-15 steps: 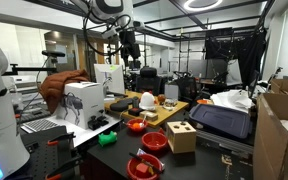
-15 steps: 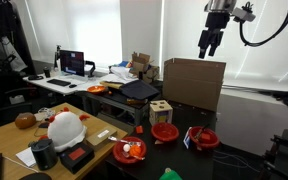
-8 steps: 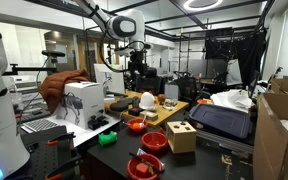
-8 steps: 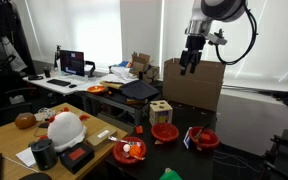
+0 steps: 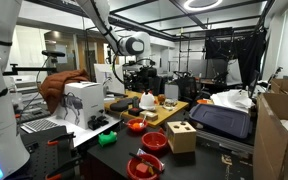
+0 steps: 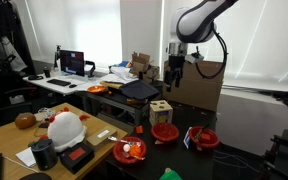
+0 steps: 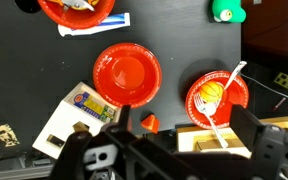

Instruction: Remove the orange ball from the red bowl

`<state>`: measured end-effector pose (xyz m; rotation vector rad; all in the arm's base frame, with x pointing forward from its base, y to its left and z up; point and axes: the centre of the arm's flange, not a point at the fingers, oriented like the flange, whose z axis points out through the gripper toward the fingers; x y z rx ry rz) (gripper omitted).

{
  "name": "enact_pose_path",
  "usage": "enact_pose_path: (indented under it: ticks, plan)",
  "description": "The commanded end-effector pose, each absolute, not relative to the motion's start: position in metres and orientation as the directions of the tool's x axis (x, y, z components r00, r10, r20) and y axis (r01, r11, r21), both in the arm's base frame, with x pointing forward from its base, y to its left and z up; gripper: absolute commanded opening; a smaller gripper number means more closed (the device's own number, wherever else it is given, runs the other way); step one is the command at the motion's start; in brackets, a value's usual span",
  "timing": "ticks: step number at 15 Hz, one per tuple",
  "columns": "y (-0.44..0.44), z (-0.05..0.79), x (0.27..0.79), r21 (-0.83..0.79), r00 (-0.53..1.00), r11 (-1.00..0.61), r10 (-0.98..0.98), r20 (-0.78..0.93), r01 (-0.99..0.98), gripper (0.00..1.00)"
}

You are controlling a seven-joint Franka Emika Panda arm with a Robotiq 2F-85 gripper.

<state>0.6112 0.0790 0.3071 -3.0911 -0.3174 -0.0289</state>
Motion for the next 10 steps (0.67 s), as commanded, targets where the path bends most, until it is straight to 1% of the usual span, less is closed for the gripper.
enact_pose_path:
  ticks: [1, 10]
  plan:
    - [0.109, 0.277, 0.652, -0.015, 0.961, -0.961, 0.277, -0.005, 0.277, 1.0]
    - [0.196, 0.216, 0.7, -0.079, 0.903, -0.902, 0.428, -0.044, 0.424, 1.0]
